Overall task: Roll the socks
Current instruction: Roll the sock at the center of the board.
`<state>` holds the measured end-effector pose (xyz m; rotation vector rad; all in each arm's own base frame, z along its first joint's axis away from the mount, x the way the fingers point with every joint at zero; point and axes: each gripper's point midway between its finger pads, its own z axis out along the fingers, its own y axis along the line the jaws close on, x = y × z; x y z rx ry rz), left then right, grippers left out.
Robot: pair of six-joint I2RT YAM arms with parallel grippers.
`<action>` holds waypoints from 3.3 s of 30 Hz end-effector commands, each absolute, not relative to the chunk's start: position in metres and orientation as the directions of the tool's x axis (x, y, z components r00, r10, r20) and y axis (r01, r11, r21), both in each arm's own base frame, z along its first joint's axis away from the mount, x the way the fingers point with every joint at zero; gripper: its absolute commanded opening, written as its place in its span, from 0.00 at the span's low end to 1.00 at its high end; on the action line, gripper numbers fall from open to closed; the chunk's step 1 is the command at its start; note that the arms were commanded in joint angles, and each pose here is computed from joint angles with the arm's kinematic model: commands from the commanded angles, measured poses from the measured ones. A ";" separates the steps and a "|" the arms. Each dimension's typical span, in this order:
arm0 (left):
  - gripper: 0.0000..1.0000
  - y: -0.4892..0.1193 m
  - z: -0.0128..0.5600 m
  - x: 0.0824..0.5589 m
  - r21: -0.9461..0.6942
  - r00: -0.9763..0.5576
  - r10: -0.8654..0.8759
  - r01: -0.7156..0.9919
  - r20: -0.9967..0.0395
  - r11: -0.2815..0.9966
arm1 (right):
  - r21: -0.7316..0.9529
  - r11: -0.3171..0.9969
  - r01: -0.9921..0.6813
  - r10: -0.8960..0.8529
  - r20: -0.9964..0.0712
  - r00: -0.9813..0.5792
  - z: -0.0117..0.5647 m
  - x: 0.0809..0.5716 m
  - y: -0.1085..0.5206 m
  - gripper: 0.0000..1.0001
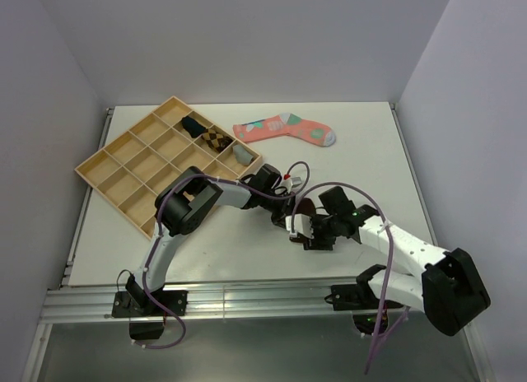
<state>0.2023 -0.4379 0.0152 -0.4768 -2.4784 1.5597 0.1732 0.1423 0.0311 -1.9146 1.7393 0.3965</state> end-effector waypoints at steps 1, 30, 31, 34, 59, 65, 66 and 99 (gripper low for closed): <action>0.00 -0.369 -0.098 0.174 -0.677 -0.939 0.310 0.133 0.148 0.724 | -0.210 -0.020 -0.978 -0.842 -0.524 0.129 0.026 0.187 0.146 0.61; 0.25 -0.391 0.040 0.278 -0.738 -0.936 0.042 0.303 -0.350 0.603 | 0.181 0.135 -0.974 -0.904 -0.381 -0.196 0.012 0.171 0.137 0.08; 0.25 -0.387 0.045 0.284 -0.736 -0.927 0.012 0.306 -0.376 0.604 | 0.203 0.137 -0.970 -0.905 -0.372 -0.206 0.011 0.167 0.136 0.08; 0.24 -0.374 0.047 0.285 -0.755 -0.925 -0.041 0.283 -0.379 0.591 | 0.233 0.144 -0.962 -0.903 -0.366 -0.224 0.013 0.166 0.138 0.08; 0.47 -0.409 0.101 0.233 -0.500 -0.569 0.067 0.768 -0.820 0.400 | 0.770 0.291 -0.568 -0.859 -0.051 -0.509 0.009 0.201 0.139 0.10; 0.49 -0.425 0.086 0.237 -0.456 -0.544 0.151 0.800 -0.825 0.391 | 0.760 0.323 -0.564 -0.848 -0.032 -0.529 0.009 0.207 0.141 0.11; 0.49 -0.427 0.084 0.238 -0.455 -0.545 0.160 0.801 -0.823 0.389 | 0.761 0.325 -0.561 -0.847 -0.028 -0.530 0.008 0.207 0.141 0.11; 0.00 -0.438 0.015 0.194 -0.600 -0.715 0.277 0.693 -0.642 0.399 | 0.666 0.444 -0.599 -0.771 -0.058 -0.635 0.005 0.219 0.148 0.30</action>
